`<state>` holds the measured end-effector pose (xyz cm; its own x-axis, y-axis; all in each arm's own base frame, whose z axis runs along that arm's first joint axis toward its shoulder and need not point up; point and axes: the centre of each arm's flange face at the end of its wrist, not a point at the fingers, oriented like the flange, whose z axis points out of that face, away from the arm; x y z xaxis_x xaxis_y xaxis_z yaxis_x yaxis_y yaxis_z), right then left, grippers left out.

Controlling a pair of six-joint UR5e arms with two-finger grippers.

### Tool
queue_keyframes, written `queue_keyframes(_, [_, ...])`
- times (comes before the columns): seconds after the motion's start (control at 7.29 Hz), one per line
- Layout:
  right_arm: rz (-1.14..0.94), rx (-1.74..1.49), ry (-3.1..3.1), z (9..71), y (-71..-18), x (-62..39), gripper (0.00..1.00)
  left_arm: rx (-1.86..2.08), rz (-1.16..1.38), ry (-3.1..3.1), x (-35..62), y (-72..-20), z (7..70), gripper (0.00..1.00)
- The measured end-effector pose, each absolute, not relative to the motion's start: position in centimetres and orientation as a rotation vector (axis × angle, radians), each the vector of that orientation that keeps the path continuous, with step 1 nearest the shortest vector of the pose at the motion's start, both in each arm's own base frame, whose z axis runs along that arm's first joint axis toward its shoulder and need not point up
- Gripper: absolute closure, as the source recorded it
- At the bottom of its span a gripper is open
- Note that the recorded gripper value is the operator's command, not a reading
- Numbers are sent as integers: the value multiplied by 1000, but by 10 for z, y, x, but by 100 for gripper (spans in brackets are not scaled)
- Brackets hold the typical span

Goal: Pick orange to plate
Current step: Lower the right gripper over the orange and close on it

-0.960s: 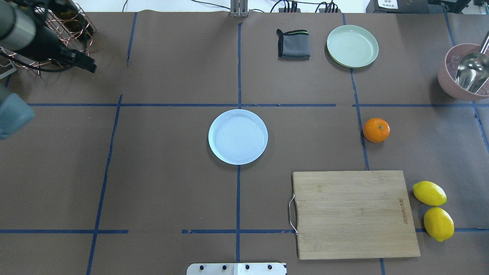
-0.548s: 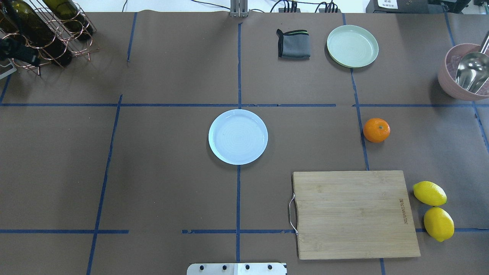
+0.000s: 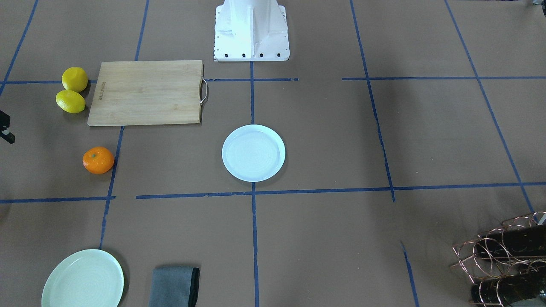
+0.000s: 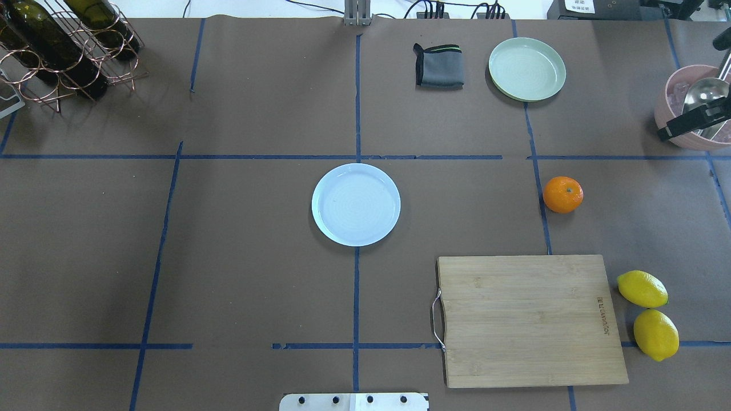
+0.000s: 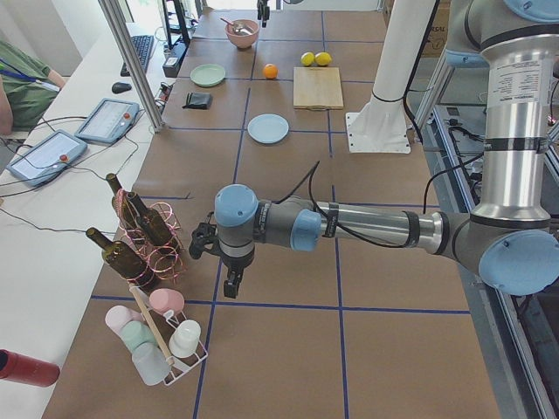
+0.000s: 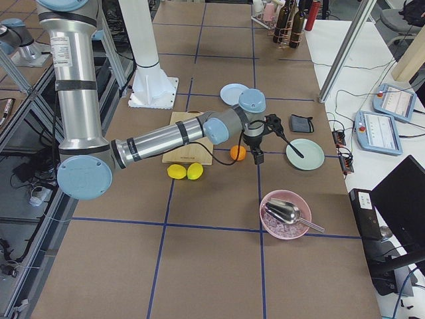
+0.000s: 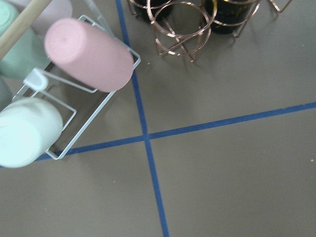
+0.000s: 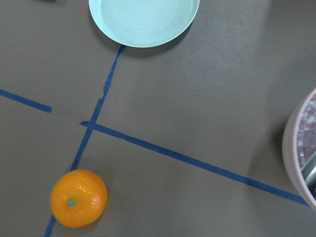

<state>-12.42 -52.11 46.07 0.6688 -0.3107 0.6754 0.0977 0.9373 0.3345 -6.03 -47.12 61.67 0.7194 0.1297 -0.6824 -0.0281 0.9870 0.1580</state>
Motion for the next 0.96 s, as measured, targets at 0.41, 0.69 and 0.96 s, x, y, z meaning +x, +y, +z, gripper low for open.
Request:
queue_keyframes(0.41, [-175, 251, -741, 450, -510, -214, 0, 99, 58, 782, -65, -446, 633, 0])
queue_keyframes(0.69, [-129, 271, -758, 458, -498, -265, 0, 103, 59, 785, -65, -444, 631, 0])
queue_keyframes(0.96, [-98, 303, -784, 480, -490, -304, 0, 103, 59, 786, -65, -444, 631, 0])
